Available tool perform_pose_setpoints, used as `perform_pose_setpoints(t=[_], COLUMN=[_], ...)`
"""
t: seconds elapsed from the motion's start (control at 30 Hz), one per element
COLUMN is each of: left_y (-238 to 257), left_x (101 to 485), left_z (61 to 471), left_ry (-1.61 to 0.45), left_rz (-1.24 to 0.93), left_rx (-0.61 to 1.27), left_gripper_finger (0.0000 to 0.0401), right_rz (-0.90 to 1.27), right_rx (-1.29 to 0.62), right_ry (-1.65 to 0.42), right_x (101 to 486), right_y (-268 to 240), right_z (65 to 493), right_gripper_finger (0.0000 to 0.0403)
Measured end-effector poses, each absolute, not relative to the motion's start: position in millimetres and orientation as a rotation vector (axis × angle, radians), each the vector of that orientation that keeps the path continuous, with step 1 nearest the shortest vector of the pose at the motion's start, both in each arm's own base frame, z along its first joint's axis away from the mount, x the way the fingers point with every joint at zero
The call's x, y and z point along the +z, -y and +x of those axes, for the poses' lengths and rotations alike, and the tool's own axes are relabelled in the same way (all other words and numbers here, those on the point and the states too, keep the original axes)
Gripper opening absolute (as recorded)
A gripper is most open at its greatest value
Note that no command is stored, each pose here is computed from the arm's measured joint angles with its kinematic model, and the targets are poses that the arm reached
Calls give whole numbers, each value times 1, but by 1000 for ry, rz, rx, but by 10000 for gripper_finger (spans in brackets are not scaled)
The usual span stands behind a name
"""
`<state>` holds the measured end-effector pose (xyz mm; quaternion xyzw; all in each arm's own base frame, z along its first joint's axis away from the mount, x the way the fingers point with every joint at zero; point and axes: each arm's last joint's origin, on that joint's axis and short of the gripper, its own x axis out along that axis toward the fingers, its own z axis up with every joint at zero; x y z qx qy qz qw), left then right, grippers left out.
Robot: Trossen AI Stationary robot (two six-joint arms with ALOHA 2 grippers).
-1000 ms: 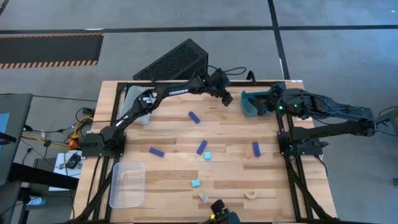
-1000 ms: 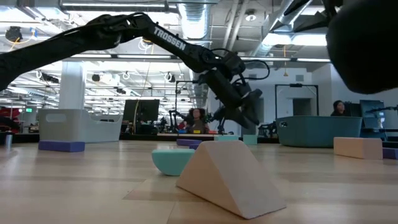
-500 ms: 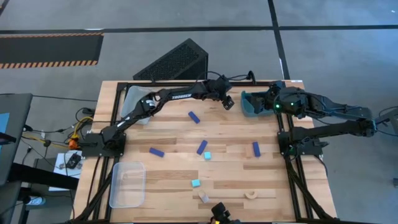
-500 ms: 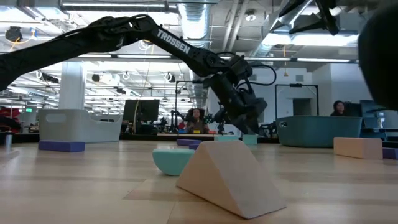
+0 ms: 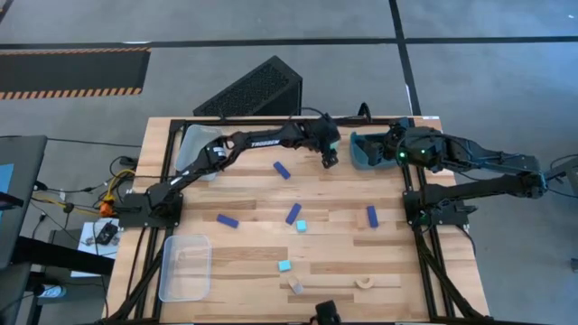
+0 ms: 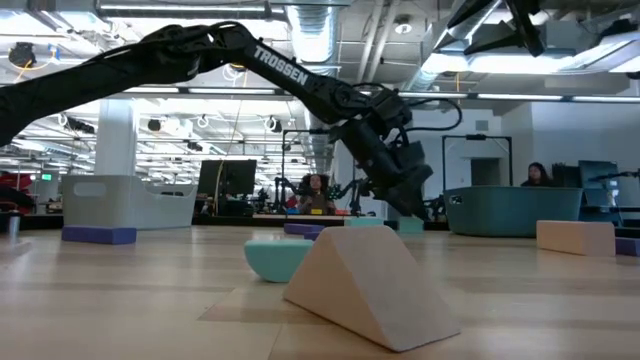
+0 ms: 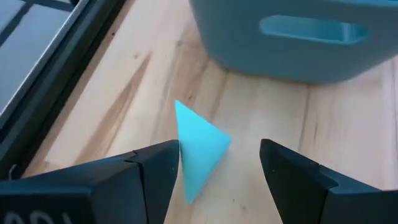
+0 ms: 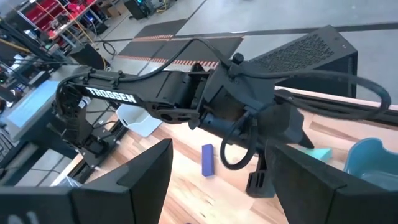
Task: Sort & place blocks by color
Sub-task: Put the light blue block into the dark green bin
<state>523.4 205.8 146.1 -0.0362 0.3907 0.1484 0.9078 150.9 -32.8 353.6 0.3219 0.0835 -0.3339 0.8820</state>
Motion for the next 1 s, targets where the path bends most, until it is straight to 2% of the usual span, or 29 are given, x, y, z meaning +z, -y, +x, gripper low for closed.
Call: perform_pose_setpoints(t=[0.17,0.43,0.6,1.0], left_y=[-203,-203,-203,-186], left_x=[146,146,146,139], left_z=[525,525,525,523], left_ry=[-810,-819,-820,-909], left_rz=[-57,-3,21,-29], left_rx=[316,292,282,201], left_gripper_finger=[186,97,55,2], right_rz=[656,637,629,635], right_rx=[-694,-690,-689,-688], right_ry=[-179,-187,-189,-187], right_x=[354,354,354,354], right_y=[33,33,33,32], right_z=[151,151,151,151], right_gripper_finger=[281,281,281,281])
